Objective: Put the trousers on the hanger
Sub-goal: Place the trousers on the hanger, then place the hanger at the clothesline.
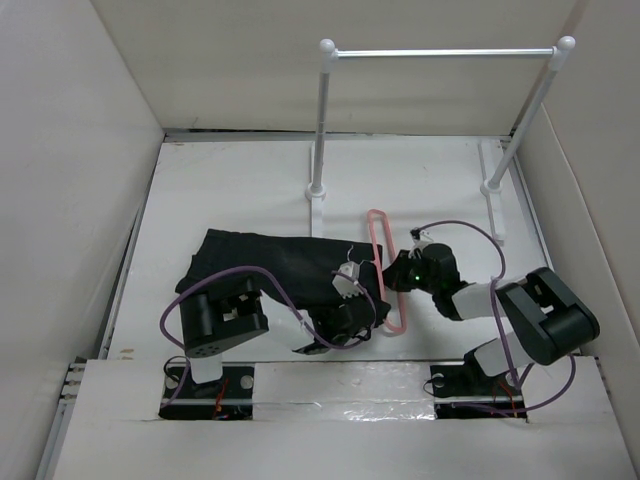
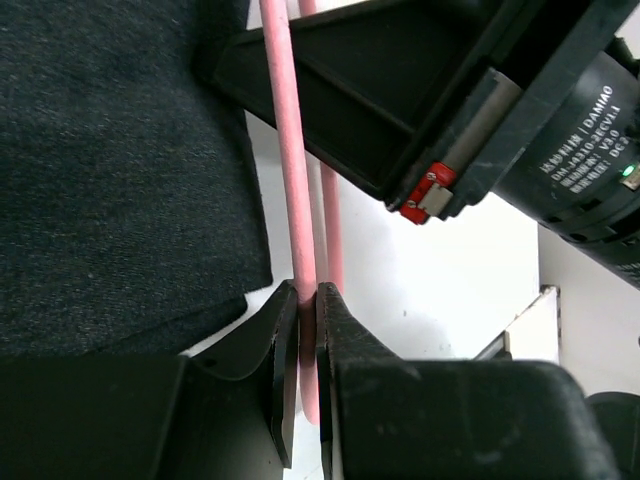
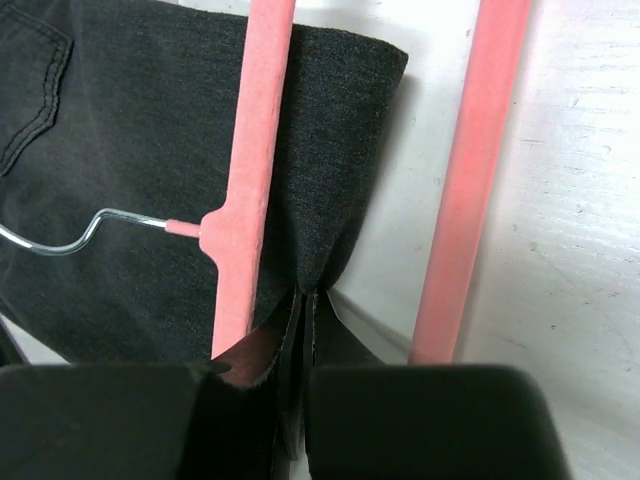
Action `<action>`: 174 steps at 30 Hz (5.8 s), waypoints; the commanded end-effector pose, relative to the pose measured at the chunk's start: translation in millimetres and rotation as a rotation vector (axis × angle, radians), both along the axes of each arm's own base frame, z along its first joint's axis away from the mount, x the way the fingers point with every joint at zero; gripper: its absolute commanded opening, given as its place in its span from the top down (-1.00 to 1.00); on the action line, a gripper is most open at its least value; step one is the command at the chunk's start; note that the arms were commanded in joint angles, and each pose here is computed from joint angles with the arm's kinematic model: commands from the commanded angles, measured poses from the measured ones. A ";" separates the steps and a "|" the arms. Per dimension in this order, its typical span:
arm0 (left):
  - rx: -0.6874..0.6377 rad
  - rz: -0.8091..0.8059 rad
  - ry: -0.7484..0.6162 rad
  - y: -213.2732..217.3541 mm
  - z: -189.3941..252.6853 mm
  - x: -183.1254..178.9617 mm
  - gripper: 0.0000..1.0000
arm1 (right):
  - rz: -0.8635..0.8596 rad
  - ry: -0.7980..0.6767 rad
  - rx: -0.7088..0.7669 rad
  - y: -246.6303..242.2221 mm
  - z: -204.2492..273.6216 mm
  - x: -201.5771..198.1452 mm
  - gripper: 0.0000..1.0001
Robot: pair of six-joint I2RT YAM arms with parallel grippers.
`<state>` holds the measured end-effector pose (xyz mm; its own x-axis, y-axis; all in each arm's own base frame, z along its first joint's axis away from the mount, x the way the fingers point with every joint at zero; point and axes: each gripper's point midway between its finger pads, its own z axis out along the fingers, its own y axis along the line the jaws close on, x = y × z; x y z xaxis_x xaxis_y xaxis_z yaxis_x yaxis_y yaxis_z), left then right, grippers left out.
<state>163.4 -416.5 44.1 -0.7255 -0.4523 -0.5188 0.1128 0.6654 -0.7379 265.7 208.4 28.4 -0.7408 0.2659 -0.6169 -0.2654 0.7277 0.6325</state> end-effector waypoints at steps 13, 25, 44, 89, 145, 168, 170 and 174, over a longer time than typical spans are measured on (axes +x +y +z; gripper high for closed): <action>0.426 0.155 -0.066 95.6 -46.8 16.4 1.00 | -0.025 -0.193 -0.045 -39.9 74.3 7.9 1.00; 0.532 0.161 -0.035 138.6 -68.5 12.2 1.00 | -0.155 -0.286 -0.077 -112.3 125.3 29.6 1.00; 0.605 0.265 -0.069 188.6 -48.6 16.1 1.00 | -0.352 -0.254 -0.038 -173.9 118.2 43.9 1.00; 0.261 0.176 -0.404 115.4 130.6 1.9 1.00 | 0.120 -0.295 0.249 69.1 172.4 -43.4 -0.38; 0.003 0.199 -0.632 156.7 329.9 5.6 0.57 | -0.066 -0.428 0.554 -37.7 388.8 111.2 1.00; 0.011 0.164 -0.565 161.2 297.7 -0.2 0.53 | -0.224 -0.488 0.566 -121.4 454.3 194.8 1.00; 0.014 0.168 -0.563 165.0 295.9 -0.2 0.53 | -0.224 -0.487 0.578 -126.4 455.1 202.9 1.00; 0.024 0.182 -0.557 170.7 290.0 0.7 0.52 | -0.244 -0.497 0.562 -138.7 461.2 218.3 1.00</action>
